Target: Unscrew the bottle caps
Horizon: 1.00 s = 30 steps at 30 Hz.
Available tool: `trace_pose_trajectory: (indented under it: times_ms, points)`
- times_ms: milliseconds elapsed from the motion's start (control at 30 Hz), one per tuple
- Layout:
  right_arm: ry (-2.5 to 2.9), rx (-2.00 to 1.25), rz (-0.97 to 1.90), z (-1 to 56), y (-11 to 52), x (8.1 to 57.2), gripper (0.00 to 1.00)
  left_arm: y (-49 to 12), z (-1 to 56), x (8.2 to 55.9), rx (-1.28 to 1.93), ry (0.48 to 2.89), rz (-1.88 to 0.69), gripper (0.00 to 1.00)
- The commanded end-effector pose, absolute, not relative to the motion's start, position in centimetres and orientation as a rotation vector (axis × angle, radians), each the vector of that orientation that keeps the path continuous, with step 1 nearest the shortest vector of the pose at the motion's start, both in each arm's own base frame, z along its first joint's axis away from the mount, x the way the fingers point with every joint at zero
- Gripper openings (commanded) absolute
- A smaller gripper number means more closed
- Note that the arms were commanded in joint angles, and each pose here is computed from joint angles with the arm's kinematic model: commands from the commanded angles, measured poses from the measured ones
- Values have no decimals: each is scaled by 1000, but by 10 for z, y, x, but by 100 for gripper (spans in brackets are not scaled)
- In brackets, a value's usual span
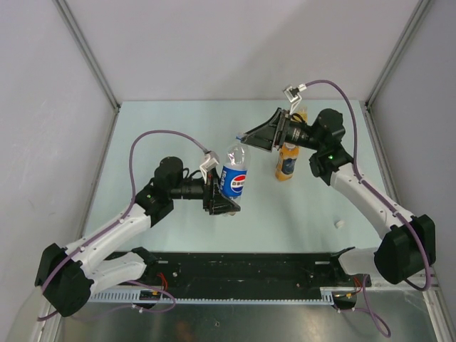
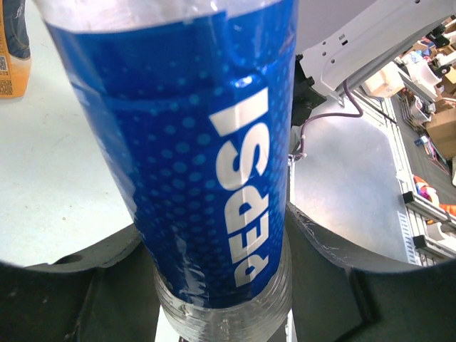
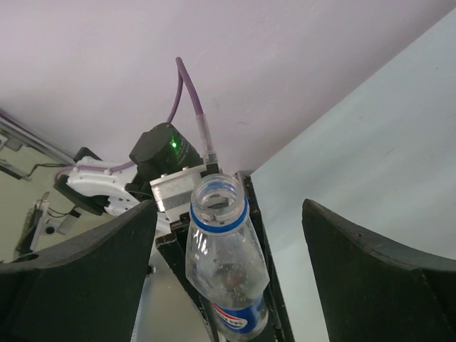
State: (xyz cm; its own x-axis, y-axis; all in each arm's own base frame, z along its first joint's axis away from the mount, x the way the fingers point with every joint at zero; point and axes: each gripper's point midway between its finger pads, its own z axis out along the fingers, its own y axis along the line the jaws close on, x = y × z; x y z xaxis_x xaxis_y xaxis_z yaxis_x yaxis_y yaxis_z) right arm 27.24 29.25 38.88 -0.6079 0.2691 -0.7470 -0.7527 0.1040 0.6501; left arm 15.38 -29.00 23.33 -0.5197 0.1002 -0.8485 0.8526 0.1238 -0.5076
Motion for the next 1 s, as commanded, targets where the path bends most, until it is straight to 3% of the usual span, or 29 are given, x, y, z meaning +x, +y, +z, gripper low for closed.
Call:
trace_pose_trajectory:
  times_ms: [0,300,533,767,967]
  points:
    - [1500,-533,1665,407,299,263,83,-294,252,152,986,1632,-1451,0]
    - [1534,-559,1696,398,308,257,53,-295,251,151,995,1635,-1459,0]
    - [1542,-572,1691,397,308,254,38,-296,251,151,989,1638,-1458,0]
    - [1545,-580,1686,395,306,254,5,-296,248,154,968,1657,-1449,8]
    - [1536,-582,1671,399,302,253,0,-296,250,156,962,1654,-1444,18]
